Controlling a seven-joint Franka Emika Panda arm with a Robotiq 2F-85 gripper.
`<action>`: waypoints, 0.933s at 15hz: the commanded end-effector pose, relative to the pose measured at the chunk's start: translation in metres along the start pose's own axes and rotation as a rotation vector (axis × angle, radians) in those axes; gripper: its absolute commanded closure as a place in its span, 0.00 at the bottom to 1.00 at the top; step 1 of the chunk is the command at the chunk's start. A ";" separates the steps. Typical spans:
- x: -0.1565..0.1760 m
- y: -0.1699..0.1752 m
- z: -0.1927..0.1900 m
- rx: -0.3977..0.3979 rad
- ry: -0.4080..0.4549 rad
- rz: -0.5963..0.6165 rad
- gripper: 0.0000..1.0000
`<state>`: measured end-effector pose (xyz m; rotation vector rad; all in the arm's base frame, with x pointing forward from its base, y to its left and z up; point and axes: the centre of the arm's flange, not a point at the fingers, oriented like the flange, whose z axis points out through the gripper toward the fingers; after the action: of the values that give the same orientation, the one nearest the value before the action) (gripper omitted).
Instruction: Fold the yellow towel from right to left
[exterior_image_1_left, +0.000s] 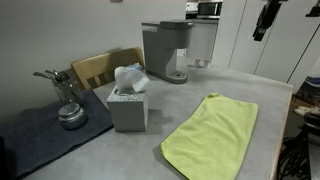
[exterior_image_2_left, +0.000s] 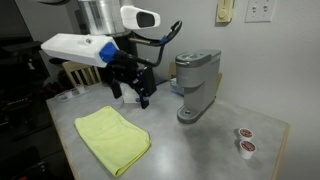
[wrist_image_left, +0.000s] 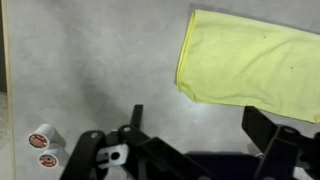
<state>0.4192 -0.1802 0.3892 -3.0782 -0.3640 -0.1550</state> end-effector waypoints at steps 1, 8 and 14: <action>-0.002 0.028 0.023 0.061 0.025 -0.046 0.00; -0.008 0.017 0.035 0.160 0.074 -0.094 0.00; -0.002 0.013 0.048 0.174 0.045 -0.028 0.00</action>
<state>0.4211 -0.1915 0.3522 -2.8925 -0.4731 -0.2211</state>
